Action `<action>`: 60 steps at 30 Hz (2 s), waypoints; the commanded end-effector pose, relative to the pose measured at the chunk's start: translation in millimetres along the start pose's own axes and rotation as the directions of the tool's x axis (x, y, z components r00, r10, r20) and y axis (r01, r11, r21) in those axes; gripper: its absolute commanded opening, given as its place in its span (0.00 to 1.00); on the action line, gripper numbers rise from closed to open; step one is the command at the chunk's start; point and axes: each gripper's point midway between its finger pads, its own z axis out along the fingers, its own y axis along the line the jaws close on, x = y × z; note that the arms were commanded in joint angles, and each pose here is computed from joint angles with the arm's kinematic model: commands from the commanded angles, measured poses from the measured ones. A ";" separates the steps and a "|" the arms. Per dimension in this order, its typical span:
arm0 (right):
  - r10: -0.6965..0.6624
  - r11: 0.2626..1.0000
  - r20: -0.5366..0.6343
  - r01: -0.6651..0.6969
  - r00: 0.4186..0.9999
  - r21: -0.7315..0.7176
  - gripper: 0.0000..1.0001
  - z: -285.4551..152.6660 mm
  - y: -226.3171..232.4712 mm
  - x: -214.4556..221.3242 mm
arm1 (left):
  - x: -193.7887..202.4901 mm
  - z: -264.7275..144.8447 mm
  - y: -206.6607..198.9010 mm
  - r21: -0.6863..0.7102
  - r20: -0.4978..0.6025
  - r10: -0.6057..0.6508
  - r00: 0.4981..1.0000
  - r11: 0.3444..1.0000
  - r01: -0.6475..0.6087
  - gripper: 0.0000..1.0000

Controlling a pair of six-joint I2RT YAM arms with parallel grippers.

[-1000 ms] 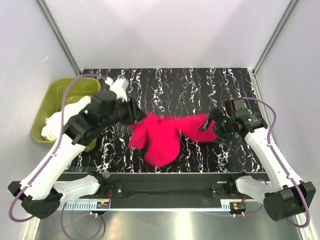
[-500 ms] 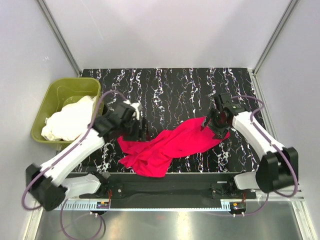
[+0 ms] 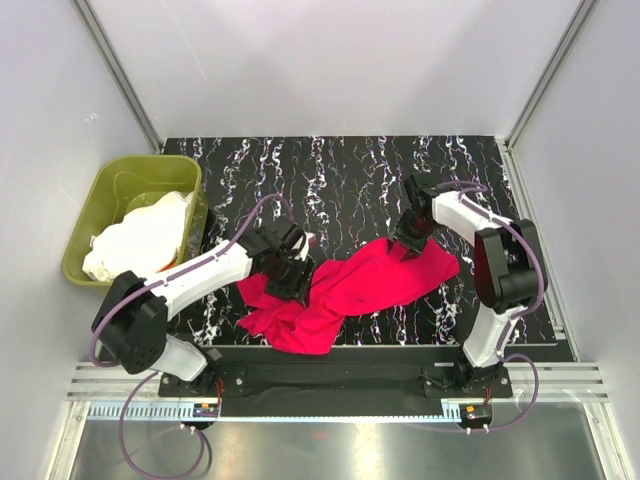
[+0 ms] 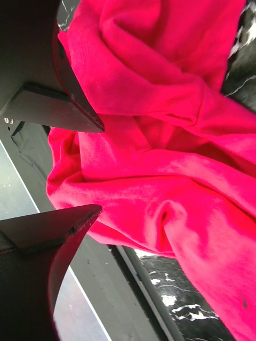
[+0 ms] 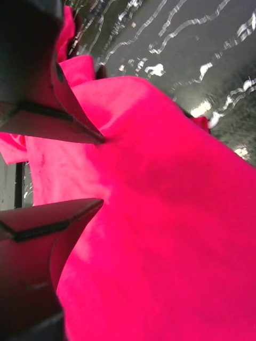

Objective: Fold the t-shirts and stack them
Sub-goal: Flatten the tshirt out

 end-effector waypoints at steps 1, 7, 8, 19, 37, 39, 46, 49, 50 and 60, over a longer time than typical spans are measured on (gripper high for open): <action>0.003 0.997 -0.003 -0.003 1.000 -0.072 0.49 -0.8 24.0 -9.3 | 7.3 5.3 -12.3 0.092 -0.032 0.044 0.998 0.995 -0.041 0.61; -0.007 0.999 -0.022 0.006 1.000 -0.045 0.37 14.2 21.1 -10.3 | 21.0 16.7 -23.9 0.167 -0.097 0.031 0.995 0.986 -0.015 0.69; -0.010 0.999 -0.025 0.009 1.000 -0.039 0.33 15.9 20.2 -10.1 | 25.1 21.3 -23.7 0.169 -0.121 0.028 0.992 0.986 -0.007 0.65; -0.067 0.997 0.211 0.060 0.975 0.039 0.00 -61.1 19.6 -53.9 | -36.8 -45.1 7.1 -0.168 0.117 0.087 0.989 0.983 -0.067 0.00; 0.035 0.984 0.665 0.091 0.746 -0.154 0.00 -295.5 54.3 -119.8 | -167.2 -287.2 42.1 -0.463 0.691 0.218 0.689 0.866 0.190 0.01; 0.019 0.991 0.615 0.068 0.789 -0.117 0.00 -261.3 34.6 -102.8 | -137.8 -256.6 48.2 -0.429 0.663 0.174 0.728 0.886 0.178 0.01; 0.012 0.991 0.521 0.061 0.853 -0.122 0.00 -231.1 -30.4 -23.5 | -31.2 -167.8 64.8 -0.313 0.537 -0.013 0.843 0.926 0.214 0.00; 0.021 0.982 0.553 0.087 0.833 -0.168 0.00 -252.5 -36.5 -11.4 | -25.4 -191.2 50.2 -0.195 0.634 -0.040 0.772 0.958 0.210 0.00; 0.026 0.975 0.573 0.107 0.819 -0.197 0.00 -265.9 -34.0 -10.0 | -28.7 -204.1 39.2 -0.146 0.663 -0.044 0.747 0.972 0.186 0.00; -0.044 0.795 0.565 0.371 0.824 -0.480 0.00 -317.8 -21.7 68.6 | -25.0 -286.3 -40.9 0.068 0.776 0.071 0.627 0.978 -0.195 0.00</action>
